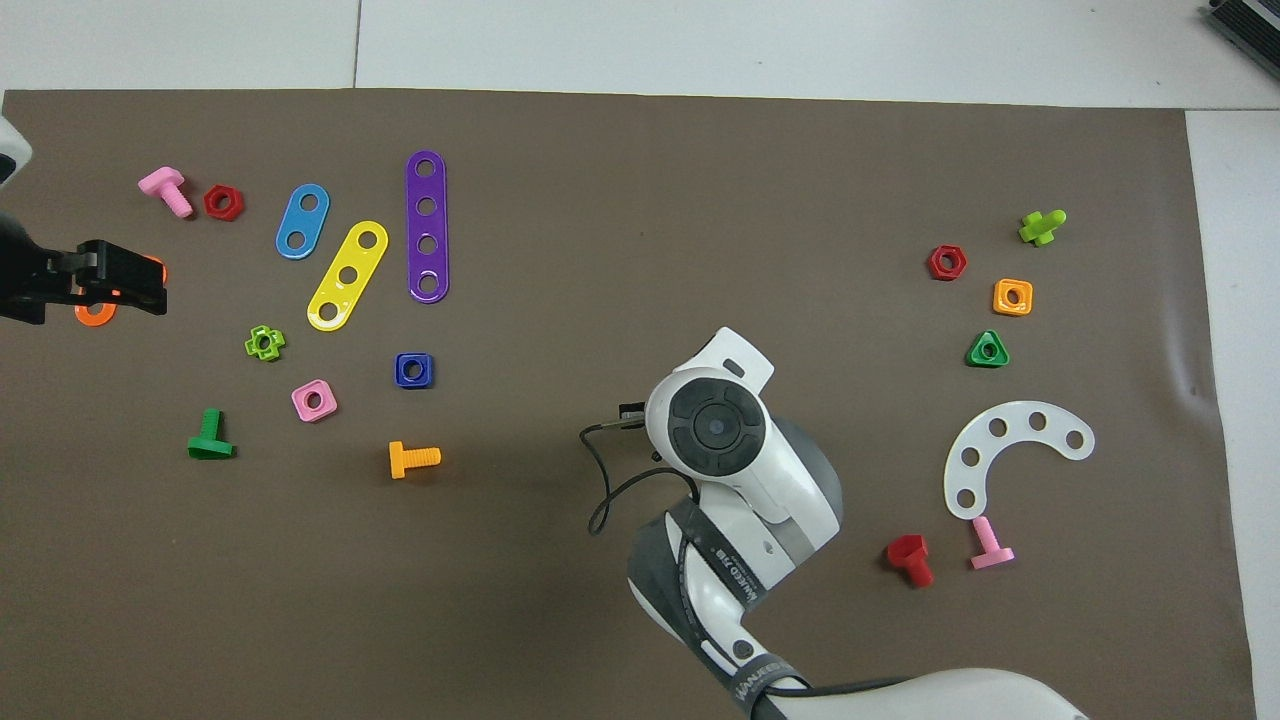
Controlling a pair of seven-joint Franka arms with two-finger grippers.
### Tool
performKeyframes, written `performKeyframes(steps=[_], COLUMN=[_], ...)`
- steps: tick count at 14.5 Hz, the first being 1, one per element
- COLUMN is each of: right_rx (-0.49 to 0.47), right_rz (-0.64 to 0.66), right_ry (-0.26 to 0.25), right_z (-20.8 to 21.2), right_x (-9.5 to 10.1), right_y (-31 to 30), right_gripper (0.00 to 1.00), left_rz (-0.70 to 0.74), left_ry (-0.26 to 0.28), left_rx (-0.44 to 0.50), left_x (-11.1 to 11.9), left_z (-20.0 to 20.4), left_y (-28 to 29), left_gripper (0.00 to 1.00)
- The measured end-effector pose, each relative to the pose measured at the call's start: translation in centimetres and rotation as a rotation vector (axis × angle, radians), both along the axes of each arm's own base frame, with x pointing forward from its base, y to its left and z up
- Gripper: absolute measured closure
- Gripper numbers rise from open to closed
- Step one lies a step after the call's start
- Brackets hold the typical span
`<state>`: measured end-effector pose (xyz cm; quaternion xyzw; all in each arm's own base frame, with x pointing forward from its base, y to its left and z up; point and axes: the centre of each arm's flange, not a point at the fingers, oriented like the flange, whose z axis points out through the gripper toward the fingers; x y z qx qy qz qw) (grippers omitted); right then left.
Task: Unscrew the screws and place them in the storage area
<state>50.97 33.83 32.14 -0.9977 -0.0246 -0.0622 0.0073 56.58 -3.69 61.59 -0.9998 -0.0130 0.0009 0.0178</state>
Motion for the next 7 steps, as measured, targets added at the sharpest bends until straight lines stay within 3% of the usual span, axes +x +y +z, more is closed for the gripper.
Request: performKeyframes(steps=[4, 7], right_rx=[0.001, -0.016], right_rz=[-0.074, -0.064], right_ry=[-0.020, -0.023], right_z=[1.2, 1.3], right_x=[4.5, 7.2], right_y=[-7.6, -14.0], right_gripper=[0.81, 0.81], left_rz=[0.001, 0.006], left_ry=[-0.006, -0.052], left_rx=[-0.001, -0.005], left_x=[-0.1, 0.3], left_z=[-0.7, -0.3], left_y=[0.1, 0.5], left_gripper=[0.00, 0.00])
